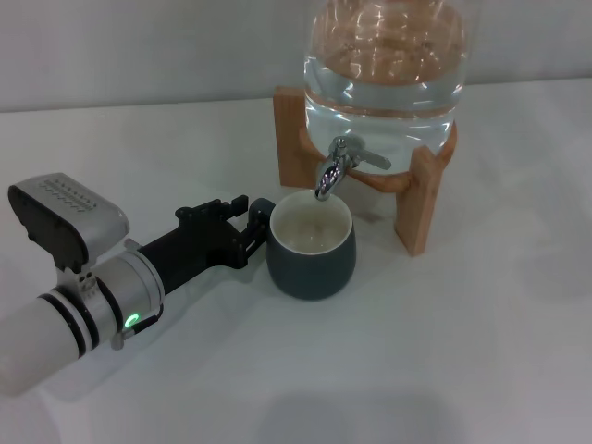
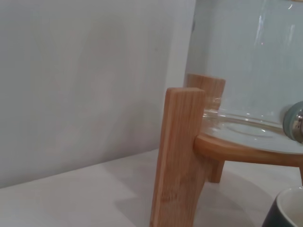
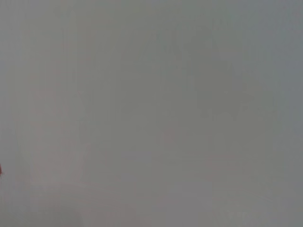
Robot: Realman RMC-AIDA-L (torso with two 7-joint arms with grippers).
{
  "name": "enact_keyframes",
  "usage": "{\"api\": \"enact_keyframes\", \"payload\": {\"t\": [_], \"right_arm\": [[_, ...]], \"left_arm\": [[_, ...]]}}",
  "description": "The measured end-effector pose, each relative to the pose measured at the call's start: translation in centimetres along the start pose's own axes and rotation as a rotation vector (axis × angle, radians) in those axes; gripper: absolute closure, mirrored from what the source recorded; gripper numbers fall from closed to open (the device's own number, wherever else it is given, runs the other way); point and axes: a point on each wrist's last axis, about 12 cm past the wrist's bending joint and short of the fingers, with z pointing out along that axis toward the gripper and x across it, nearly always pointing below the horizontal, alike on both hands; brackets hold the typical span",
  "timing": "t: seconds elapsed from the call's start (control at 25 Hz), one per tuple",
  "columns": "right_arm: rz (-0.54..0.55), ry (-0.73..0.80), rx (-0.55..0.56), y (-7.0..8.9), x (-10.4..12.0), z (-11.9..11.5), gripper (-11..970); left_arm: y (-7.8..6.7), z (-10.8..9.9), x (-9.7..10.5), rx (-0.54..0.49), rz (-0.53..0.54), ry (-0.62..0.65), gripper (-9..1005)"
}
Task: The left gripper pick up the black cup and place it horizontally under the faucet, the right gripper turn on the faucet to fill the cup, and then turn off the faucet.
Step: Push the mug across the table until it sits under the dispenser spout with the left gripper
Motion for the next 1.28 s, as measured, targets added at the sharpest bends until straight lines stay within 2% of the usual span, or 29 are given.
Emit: {"api": "enact_keyframes", "payload": {"t": [0.52,1.28], "right_arm": [[0.0,0.004,0.008,-0.09,0.1,-0.23,115],[0.003,0.0,0.004,0.06,0.13,-0.03,115]], "left_arm": [[0.39,-0.09,-0.15,-0.044,0.025,-0.027,592],[0.27,0.06,-0.23,-0.034,0.032,-0.024,590]]}}
